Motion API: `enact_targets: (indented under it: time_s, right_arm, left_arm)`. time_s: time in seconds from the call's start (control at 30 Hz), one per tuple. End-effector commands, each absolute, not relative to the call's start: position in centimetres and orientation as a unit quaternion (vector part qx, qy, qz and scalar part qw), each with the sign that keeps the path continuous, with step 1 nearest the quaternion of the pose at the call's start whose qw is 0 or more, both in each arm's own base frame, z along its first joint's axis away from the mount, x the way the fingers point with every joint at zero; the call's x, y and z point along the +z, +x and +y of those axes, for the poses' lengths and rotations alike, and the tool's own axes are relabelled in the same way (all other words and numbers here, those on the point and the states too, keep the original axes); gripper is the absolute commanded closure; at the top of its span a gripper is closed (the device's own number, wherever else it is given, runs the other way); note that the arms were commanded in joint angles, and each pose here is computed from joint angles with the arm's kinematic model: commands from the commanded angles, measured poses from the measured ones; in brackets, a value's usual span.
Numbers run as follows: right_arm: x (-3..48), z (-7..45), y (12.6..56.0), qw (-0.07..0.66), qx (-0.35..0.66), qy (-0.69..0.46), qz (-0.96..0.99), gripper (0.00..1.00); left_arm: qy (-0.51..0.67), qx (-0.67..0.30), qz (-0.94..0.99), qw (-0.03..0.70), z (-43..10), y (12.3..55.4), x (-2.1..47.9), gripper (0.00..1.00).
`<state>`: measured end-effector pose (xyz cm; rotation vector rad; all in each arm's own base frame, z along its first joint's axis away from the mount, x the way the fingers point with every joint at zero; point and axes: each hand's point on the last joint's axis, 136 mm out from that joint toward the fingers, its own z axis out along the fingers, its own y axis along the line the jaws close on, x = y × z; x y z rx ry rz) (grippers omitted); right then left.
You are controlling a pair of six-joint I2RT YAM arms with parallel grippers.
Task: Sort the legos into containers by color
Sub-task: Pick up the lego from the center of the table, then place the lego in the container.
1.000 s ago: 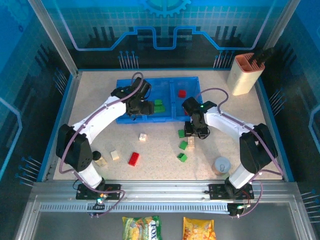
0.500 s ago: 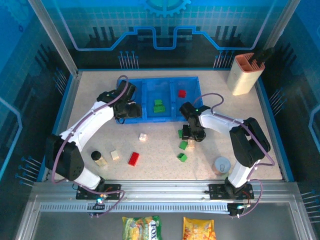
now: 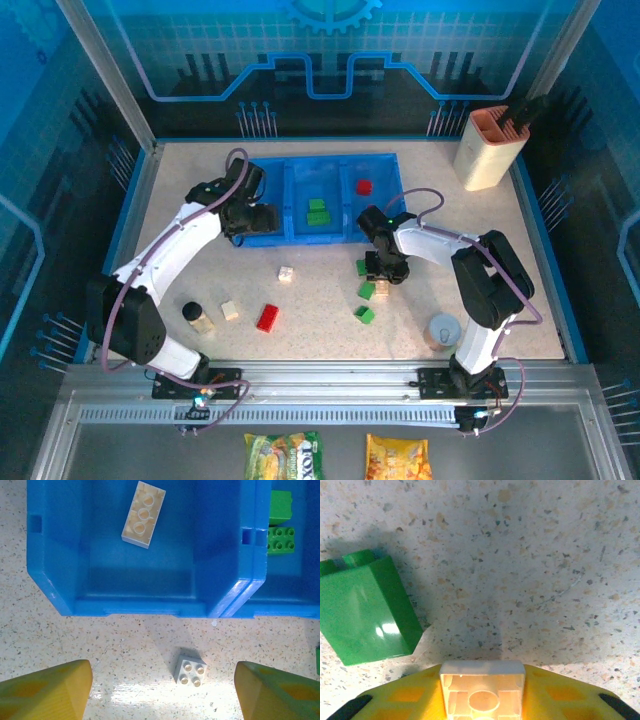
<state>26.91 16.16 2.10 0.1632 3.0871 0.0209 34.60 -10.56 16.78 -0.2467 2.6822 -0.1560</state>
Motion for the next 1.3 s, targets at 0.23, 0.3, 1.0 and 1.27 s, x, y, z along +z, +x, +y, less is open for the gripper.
enact_targets:
  time_s: [0.23, 0.3, 1.0, 1.27]
  right_arm:
    - [3.3, 16.2, 26.7, 0.032, -0.007, 0.049, 0.998, 0.65]
    - [4.1, 16.5, 26.9, 0.038, -0.006, 0.044, 0.998, 0.65]
    - [11.7, 33.8, 31.2, 0.165, 0.128, -0.098, 0.973, 0.67]
    - [13.3, 39.2, 33.0, 0.225, 0.158, -0.108, 0.955, 0.68]
  left_arm:
    - [-0.09, -0.082, 0.968, 0.22, -9.8, 33.9, 17.7, 0.24]
    - [-0.095, -0.087, 0.967, 0.22, -9.5, 33.8, 17.8, 0.24]
    - [-0.159, -0.094, 0.956, 0.229, -1.7, 32.4, 16.1, 0.24]
    - [-0.169, -0.084, 0.952, 0.241, -0.2, 32.2, 15.3, 0.24]
